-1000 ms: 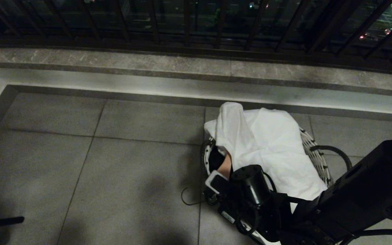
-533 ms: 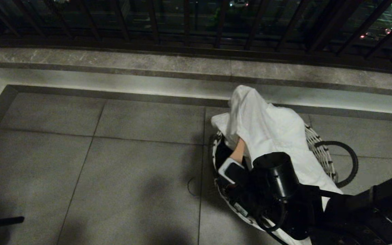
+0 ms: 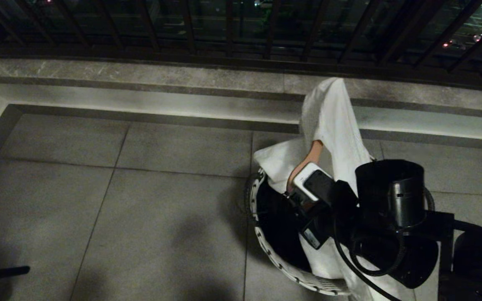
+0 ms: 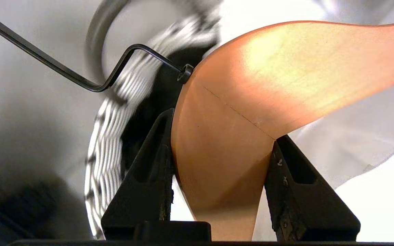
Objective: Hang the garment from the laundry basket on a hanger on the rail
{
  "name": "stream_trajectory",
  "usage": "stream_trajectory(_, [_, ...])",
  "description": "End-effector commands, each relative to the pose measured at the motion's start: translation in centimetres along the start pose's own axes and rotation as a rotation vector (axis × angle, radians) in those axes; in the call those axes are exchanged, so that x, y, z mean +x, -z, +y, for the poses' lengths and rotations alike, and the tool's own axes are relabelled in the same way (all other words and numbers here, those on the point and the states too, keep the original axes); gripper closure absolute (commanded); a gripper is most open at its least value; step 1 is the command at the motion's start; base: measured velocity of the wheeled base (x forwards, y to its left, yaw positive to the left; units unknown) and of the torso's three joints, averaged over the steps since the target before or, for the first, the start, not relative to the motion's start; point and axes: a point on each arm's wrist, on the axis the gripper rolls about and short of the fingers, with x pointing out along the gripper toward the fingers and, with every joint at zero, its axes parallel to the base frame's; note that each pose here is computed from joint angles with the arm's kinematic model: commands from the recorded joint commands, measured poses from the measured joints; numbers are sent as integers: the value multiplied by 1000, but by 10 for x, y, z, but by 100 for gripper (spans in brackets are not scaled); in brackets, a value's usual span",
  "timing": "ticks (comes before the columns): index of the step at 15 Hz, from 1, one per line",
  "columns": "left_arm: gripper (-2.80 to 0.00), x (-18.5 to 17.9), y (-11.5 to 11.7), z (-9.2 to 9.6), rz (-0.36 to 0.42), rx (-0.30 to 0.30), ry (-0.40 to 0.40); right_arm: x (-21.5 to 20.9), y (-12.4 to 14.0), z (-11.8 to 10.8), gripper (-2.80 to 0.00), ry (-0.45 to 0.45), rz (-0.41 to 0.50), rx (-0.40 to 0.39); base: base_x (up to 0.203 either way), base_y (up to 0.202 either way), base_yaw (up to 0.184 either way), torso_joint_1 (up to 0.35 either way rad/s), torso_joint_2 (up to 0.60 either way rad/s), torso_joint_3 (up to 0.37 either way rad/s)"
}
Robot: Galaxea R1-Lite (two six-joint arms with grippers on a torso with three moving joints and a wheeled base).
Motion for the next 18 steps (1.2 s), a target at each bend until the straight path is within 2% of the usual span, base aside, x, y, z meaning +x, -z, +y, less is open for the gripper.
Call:
stream_trajectory(1, [0,0,0,0,1,0,-1,-26,-17,-20,0,38,-82,60,0,0,0,0,0,0])
stream_trajectory(4, [0,0,0,0,1,0,2,-68,-45,-55,0,78,-186,212,0,0,0,0,0,0])
stream_trajectory(6, [0,0,0,0,1,0,-1,-96,-60,-79,0,118,-247,279,0,0,0,0,0,0])
stream_trajectory(9, [0,0,0,0,1,0,1,-133,-74,-103,0,88,-258,437,0,0,0,0,0,0])
stream_trajectory(11, [0,0,0,0,1,0,0,-159,-79,-115,0,47,-297,487,0,0,0,0,0,0])
stream_trajectory(13, [0,0,0,0,1,0,1,-177,-84,-124,0,33,-356,503,0,0,0,0,0,0])
stream_trajectory(15, [0,0,0,0,1,0,2,-205,-87,-135,0,-39,-399,504,0,0,0,0,0,0])
stream_trajectory(16, [0,0,0,0,1,0,1,-219,-90,-141,0,-83,-427,529,0,0,0,0,0,0])
stream_trajectory(18, [0,0,0,0,1,1,1,-247,-93,-150,0,-264,-507,611,0,0,0,0,0,0])
